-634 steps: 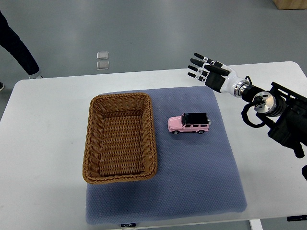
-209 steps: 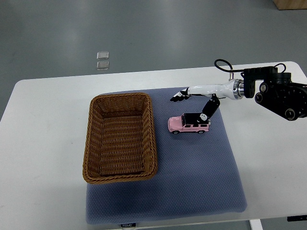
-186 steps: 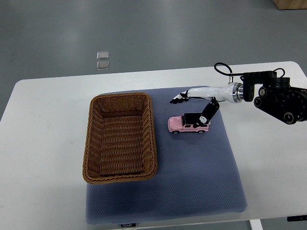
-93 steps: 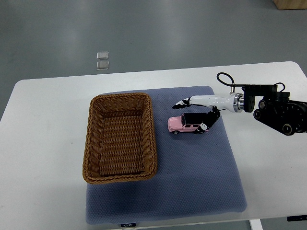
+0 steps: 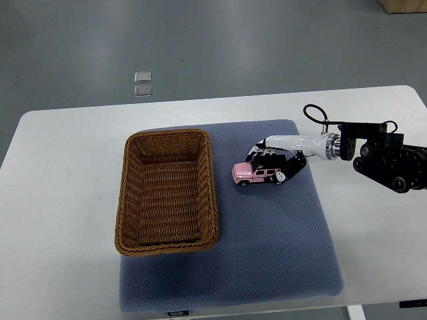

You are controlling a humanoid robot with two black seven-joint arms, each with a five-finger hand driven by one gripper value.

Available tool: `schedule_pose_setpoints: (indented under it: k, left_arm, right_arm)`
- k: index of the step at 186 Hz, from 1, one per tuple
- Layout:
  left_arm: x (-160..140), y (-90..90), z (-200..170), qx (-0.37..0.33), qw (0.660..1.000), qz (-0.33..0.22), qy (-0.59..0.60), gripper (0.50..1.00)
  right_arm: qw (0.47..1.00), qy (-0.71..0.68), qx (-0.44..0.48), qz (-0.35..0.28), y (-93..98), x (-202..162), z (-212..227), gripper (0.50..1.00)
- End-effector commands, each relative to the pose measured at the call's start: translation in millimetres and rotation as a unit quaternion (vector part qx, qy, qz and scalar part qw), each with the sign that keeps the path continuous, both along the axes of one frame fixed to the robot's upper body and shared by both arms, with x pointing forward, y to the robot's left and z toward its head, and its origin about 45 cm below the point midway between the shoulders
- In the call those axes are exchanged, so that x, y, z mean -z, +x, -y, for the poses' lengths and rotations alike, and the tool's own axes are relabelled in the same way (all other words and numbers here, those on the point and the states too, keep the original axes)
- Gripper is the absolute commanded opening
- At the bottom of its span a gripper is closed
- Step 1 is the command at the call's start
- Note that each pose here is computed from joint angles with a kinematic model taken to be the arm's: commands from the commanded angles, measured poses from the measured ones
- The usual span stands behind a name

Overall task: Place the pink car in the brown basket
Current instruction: 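Lower the right hand over the pink car and close fingers around it, then lift the pink car and carry it over the wicker basket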

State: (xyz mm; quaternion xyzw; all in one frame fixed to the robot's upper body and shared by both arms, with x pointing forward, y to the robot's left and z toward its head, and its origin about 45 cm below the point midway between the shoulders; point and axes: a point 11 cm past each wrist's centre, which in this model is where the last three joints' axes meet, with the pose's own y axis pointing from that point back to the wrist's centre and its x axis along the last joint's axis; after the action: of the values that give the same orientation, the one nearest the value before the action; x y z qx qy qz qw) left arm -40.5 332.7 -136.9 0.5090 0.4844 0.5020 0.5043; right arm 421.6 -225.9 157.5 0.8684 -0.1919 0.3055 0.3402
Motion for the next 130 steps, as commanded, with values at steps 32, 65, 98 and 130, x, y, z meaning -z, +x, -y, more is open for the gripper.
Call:
schedule_pose_setpoints:
  k: [32, 65, 98, 130]
  left_arm:
    - [0.0, 0.1, 0.0, 0.0, 1.0, 0.0, 0.0, 1.0]
    - [0.0, 0.2, 0.0, -0.001, 1.0, 0.0, 0.0, 1.0]
    - [0.0, 0.2, 0.0, -0.001, 1.0, 0.0, 0.0, 1.0]
    - [0.0, 0.2, 0.0, 0.0, 1.0, 0.0, 0.0, 1.0]
  right_arm:
    - [1.0, 0.021, 0.018, 0.008, 3.2, -4.9, 6.4, 0.5]
    - [0.998, 0.057, 0.022, 0.022, 5.9, -13.5, 3.5, 0.5]
    - [0.994, 0.092, 0.041, 0.036, 15.7, -30.0, 1.9, 0.5]
    - [0.992, 0.107, 0.036, 0.05, 24.4, -47.6, -7.0, 0.5]
